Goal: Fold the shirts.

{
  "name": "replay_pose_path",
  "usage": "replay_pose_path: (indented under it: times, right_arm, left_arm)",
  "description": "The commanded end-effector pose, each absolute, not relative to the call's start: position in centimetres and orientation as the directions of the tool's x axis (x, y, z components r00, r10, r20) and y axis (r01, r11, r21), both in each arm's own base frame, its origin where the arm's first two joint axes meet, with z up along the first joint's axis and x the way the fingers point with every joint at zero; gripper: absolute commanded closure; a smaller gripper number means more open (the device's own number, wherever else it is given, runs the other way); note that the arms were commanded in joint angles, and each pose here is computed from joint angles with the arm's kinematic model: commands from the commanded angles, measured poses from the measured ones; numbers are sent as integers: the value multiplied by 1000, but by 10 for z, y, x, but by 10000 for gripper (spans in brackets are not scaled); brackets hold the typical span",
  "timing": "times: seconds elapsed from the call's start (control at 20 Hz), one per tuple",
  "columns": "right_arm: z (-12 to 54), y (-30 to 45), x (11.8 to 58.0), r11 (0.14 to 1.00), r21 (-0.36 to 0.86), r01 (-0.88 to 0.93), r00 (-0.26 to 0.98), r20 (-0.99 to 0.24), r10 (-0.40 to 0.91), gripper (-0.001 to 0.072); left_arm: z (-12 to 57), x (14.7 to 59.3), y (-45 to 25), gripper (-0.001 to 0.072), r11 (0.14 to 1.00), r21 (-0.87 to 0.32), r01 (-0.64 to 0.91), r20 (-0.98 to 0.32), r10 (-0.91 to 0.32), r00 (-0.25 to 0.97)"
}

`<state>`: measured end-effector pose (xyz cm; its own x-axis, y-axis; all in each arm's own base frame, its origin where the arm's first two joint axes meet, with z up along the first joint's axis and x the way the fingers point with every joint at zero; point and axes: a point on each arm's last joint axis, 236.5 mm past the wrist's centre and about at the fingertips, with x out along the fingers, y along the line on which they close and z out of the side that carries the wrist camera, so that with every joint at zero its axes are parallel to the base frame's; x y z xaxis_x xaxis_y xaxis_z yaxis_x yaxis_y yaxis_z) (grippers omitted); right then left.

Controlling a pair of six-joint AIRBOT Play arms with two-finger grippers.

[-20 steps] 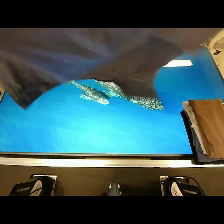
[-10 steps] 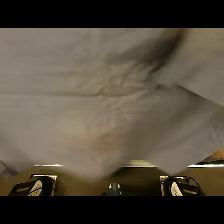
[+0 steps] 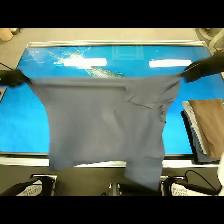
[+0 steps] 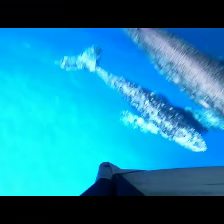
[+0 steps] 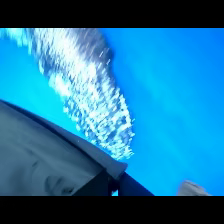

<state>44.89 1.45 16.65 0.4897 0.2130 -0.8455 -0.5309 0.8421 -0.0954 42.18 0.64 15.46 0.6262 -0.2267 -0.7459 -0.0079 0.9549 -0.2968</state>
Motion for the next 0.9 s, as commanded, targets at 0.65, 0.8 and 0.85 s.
replay_pose_path:
  times: [0.65,0.8,0.85]
  right_arm:
    - [51,39,608,938,-129,-322,696,-704,142,689]
    - [26,42,582,917,-100,-386,580,-800,157,688]
    - [25,41,570,896,-118,-428,540,-828,149,689]
  left_arm:
    - [34,559,-3,684,922,-383,-56,-717,-258,648]
    - [15,536,-19,684,918,-396,-35,-780,-316,540]
    - [16,525,-21,684,919,-393,-13,-796,-333,506]
